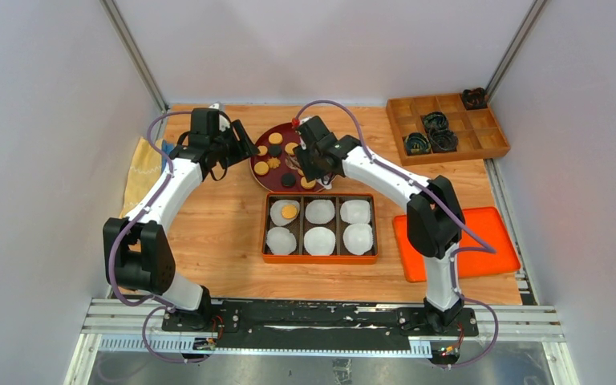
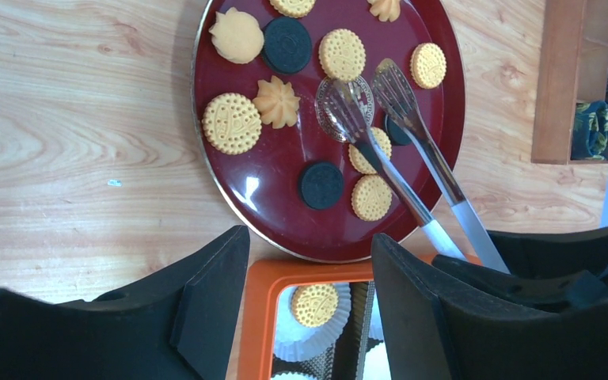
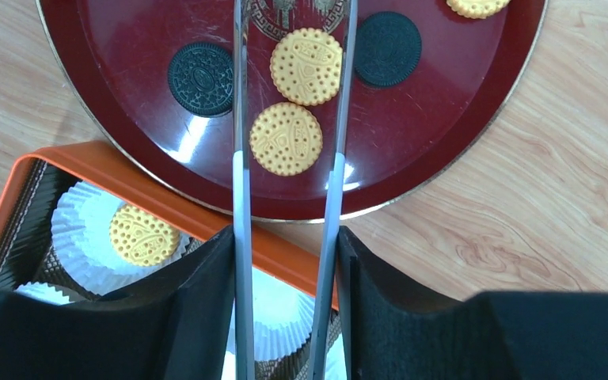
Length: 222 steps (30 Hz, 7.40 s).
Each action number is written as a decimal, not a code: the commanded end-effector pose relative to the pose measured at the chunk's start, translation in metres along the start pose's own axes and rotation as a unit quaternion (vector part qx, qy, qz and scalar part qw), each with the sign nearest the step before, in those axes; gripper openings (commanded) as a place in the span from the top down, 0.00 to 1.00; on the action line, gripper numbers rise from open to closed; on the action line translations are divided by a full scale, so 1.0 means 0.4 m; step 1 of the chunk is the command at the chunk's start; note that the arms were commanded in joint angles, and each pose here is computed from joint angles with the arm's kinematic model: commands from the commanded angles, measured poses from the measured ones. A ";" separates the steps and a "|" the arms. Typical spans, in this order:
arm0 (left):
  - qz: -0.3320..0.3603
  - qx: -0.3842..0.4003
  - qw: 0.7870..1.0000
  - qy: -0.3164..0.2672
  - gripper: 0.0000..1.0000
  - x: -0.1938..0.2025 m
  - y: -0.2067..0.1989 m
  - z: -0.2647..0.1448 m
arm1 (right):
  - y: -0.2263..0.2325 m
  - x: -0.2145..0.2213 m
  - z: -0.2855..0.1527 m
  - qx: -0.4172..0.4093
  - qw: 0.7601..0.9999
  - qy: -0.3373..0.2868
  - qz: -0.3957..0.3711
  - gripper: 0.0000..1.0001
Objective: Pack the cookies
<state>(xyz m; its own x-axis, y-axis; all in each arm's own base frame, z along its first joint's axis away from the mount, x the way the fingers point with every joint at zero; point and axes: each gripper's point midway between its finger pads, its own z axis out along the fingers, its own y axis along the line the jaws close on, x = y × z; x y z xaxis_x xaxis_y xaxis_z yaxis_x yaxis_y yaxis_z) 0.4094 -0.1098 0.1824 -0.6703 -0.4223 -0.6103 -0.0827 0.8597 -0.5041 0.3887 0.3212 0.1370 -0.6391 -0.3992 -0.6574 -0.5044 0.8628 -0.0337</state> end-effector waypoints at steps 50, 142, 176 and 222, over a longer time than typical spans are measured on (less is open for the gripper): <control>0.004 0.006 1.000 0.009 0.36 0.011 0.001 0.011 | -0.022 0.022 0.031 0.005 1.000 0.024 0.008 0.57; 0.002 0.014 1.000 0.010 0.36 0.016 -0.005 0.011 | -0.082 0.017 -0.012 0.036 0.999 0.021 0.029 0.57; 0.000 0.030 0.999 0.015 0.36 0.018 -0.022 0.002 | -0.102 0.013 0.002 0.063 0.997 0.030 0.032 0.52; 0.001 0.027 1.000 0.012 0.36 0.015 -0.022 -0.008 | -0.119 0.029 0.037 0.059 0.996 0.046 0.055 0.53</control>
<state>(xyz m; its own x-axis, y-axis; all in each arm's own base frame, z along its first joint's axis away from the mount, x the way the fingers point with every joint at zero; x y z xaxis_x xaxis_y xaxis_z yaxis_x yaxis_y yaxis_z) 0.4054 -0.1186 0.1724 -0.7001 -0.4154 -0.5808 -0.0595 0.8445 -0.5322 0.4029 0.2838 0.1204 -0.7234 -0.3566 -0.5912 -0.3912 0.9173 -0.0747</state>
